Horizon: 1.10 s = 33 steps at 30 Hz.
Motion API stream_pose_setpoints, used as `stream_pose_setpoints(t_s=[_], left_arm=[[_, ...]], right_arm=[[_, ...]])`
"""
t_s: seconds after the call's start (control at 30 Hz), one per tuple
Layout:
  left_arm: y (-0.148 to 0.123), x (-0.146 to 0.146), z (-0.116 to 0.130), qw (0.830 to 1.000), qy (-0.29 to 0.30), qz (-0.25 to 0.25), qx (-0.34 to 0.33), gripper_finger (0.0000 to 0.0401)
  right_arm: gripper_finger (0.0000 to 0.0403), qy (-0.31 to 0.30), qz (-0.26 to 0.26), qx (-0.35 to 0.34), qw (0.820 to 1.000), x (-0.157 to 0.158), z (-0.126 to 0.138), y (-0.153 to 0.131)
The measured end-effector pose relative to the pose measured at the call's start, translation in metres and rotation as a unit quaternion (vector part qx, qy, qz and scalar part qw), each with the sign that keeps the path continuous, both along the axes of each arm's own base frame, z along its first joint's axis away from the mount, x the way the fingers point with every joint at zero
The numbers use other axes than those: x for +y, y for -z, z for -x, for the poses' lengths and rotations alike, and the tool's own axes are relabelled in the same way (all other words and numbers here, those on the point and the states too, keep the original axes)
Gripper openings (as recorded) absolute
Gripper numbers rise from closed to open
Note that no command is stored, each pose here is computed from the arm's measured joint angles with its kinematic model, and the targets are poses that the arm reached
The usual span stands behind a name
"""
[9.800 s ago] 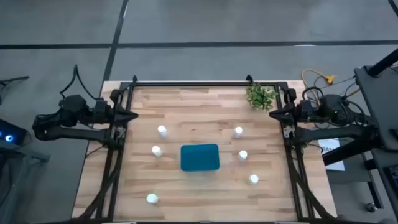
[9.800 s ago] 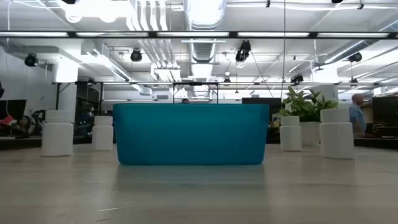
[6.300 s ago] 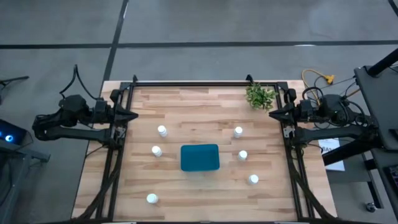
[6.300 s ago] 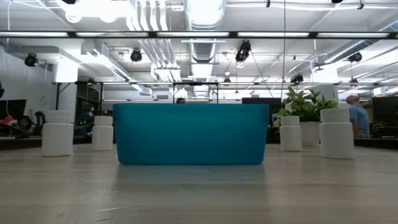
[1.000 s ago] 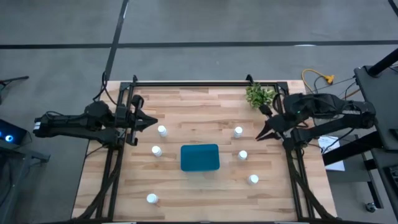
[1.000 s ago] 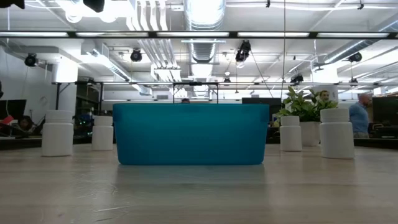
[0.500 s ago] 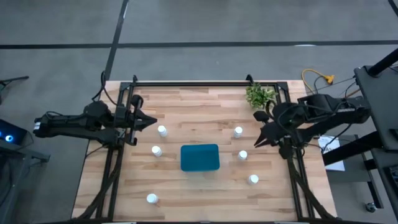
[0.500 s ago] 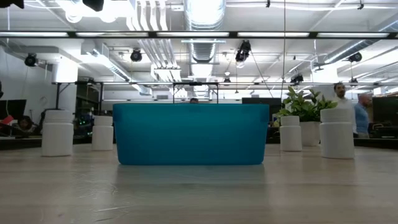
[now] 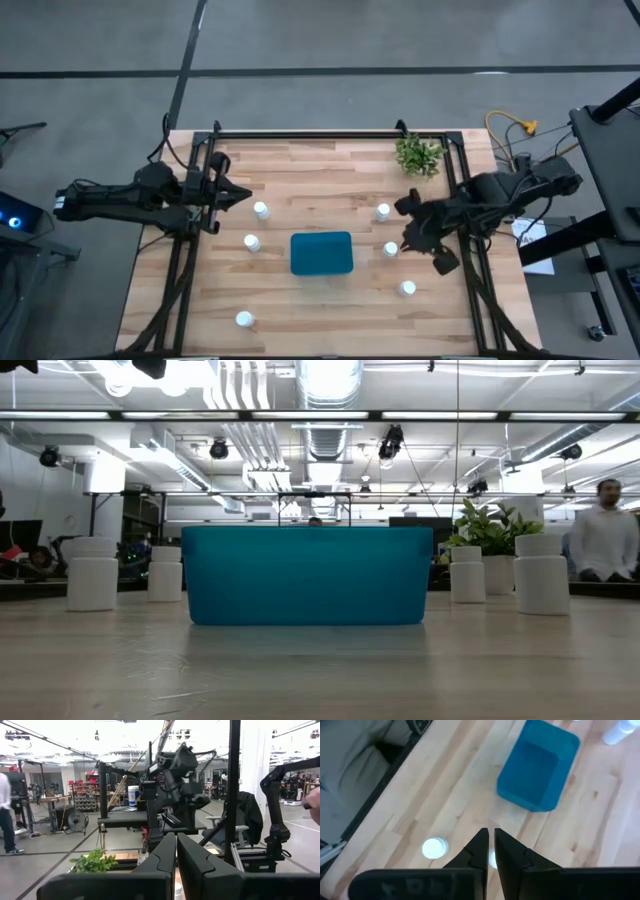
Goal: Pick and place pill bottles into a basket
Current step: Put the medicine bottle into the blue bin
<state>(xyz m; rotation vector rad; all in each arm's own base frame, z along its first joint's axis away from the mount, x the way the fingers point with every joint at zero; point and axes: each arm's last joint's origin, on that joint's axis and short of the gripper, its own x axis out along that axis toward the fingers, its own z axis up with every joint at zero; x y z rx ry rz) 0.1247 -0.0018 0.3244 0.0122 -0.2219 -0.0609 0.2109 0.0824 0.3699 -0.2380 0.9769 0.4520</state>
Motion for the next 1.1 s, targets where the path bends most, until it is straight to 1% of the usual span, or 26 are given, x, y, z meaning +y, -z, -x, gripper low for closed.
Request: stream_pose_setpoints(t_s=[0.17, 0.43, 0.63, 0.87, 1.03, 1.1], left_arm=[[0.000, 0.000, 0.000, 1.000, 0.000, 0.000, 0.000, 0.0000], [0.000, 0.000, 0.000, 1.000, 0.000, 0.000, 0.001, 0.0000], [0.000, 0.000, 0.000, 1.000, 0.000, 0.000, 0.000, 0.0000], [0.000, 0.000, 0.000, 1.000, 0.000, 0.000, 0.000, 0.0000], [0.009, 0.000, 0.002, 0.999, -0.001, -0.004, 0.047, 0.0000], [0.010, 0.000, 0.005, 0.999, -0.001, -0.003, 0.054, 0.0000]], right_arm=[[0.0022, 0.015, 0.017, 0.018, 1.000, 0.010, -0.004, 0.007], [0.0022, 0.039, 0.011, 0.065, 0.997, 0.024, -0.006, 0.018], [0.0022, 0.062, 0.026, 0.093, 0.993, 0.028, -0.011, 0.027], [0.0022, 0.068, 0.040, 0.107, 0.991, 0.032, -0.019, 0.036], [0.0022, 0.101, 0.055, 0.099, 0.989, 0.030, -0.020, 0.037], [0.0022, 0.115, 0.057, 0.094, 0.987, 0.028, -0.017, 0.035]])
